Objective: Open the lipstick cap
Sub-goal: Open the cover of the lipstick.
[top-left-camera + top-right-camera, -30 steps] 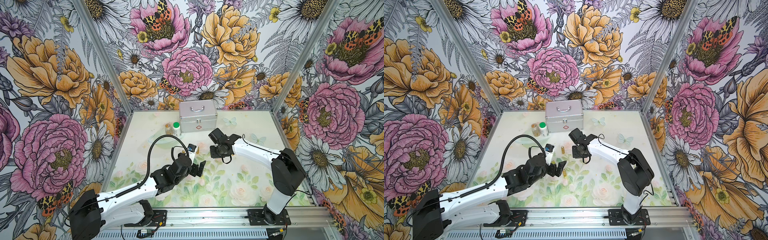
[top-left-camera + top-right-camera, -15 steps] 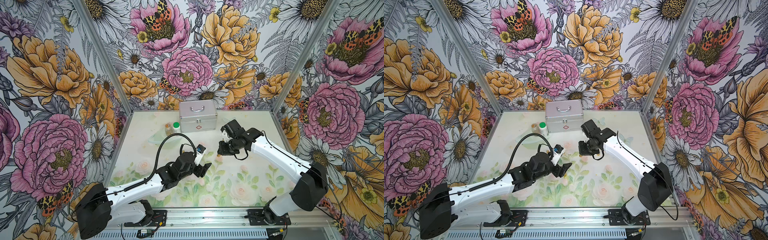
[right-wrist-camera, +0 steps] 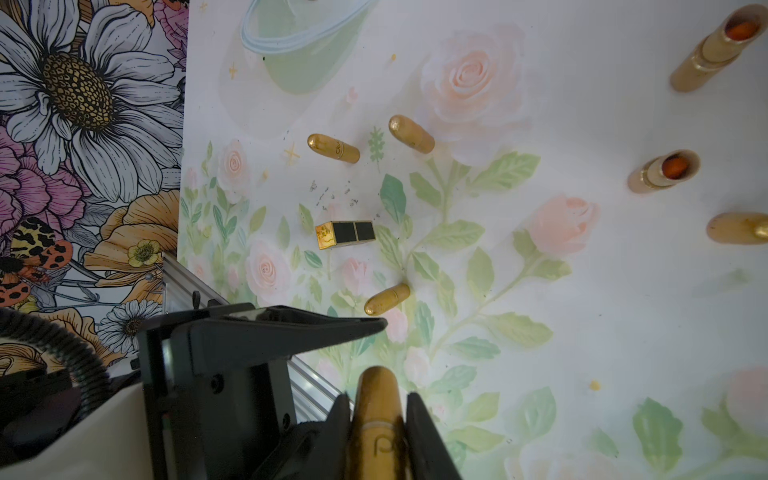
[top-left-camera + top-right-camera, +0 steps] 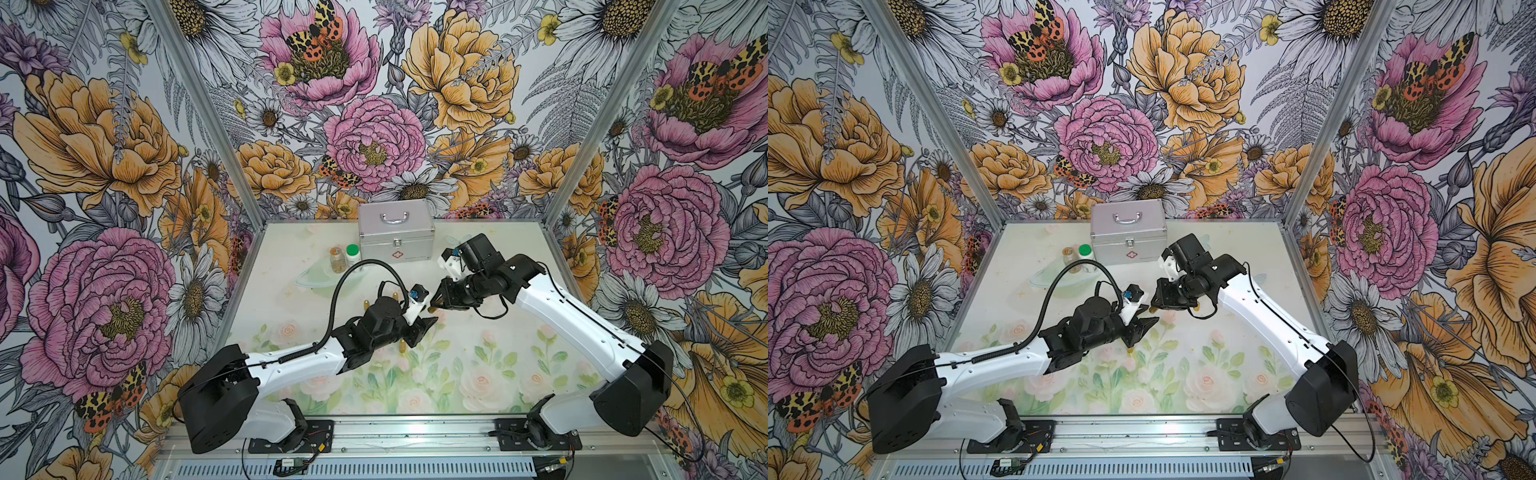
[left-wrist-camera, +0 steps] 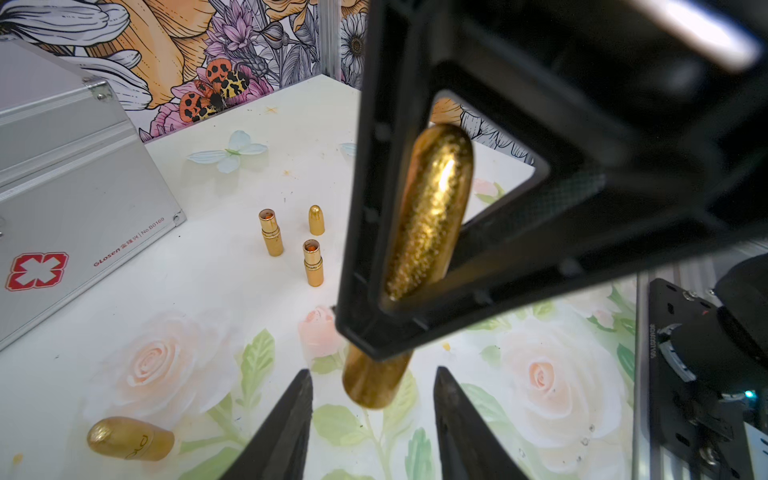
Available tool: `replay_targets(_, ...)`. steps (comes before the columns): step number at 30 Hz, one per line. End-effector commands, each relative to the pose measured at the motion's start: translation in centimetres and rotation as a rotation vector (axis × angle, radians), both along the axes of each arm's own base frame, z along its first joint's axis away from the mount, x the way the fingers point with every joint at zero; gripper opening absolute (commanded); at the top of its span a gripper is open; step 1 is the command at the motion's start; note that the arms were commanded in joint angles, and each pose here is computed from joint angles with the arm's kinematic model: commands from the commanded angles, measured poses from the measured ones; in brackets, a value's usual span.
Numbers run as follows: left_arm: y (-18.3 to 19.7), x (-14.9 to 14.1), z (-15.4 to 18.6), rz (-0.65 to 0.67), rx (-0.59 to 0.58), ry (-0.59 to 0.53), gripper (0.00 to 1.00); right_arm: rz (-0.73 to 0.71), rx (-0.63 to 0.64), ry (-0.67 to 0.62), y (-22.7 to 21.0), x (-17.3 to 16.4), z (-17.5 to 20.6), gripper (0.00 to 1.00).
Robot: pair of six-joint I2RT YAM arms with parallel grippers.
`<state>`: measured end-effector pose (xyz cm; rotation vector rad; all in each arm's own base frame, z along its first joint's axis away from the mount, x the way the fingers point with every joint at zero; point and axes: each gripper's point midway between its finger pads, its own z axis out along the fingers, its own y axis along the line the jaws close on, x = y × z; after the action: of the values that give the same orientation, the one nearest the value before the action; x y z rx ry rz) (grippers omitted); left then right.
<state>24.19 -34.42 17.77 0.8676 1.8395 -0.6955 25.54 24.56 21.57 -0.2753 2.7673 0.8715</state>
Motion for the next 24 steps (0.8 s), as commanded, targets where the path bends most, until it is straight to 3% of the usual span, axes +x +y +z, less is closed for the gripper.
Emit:
replay_targets(1, -0.7, 1.0, 2.5, 0.007, -0.079, -0.053, 0.37, -0.003, 0.044, -0.022, 0.1, 0.0, 1.8, 0.24)
replay_targets(11, -1.1, 0.8, 2.5, -0.014, -0.091, -0.054, 0.26, 0.000, 0.069, -0.022, 0.5, 0.1, 1.9, 0.24)
replay_targets(17, -1.1, 0.7, 2.4, -0.014, -0.096, -0.046, 0.11, -0.013, 0.059, -0.035, 0.3, 0.4, 1.8, 0.25)
replay_targets(21, -0.8, 0.7, 2.0, -0.001, -0.097, -0.032, 0.02, -0.018, 0.054, -0.075, 0.1, 0.7, 2.5, 0.28)
replay_targets(24, -0.4, 0.5, 1.7, 0.007, -0.098, -0.022, 0.00, -0.036, 0.038, -0.118, -0.5, 1.0, 3.1, 0.34)
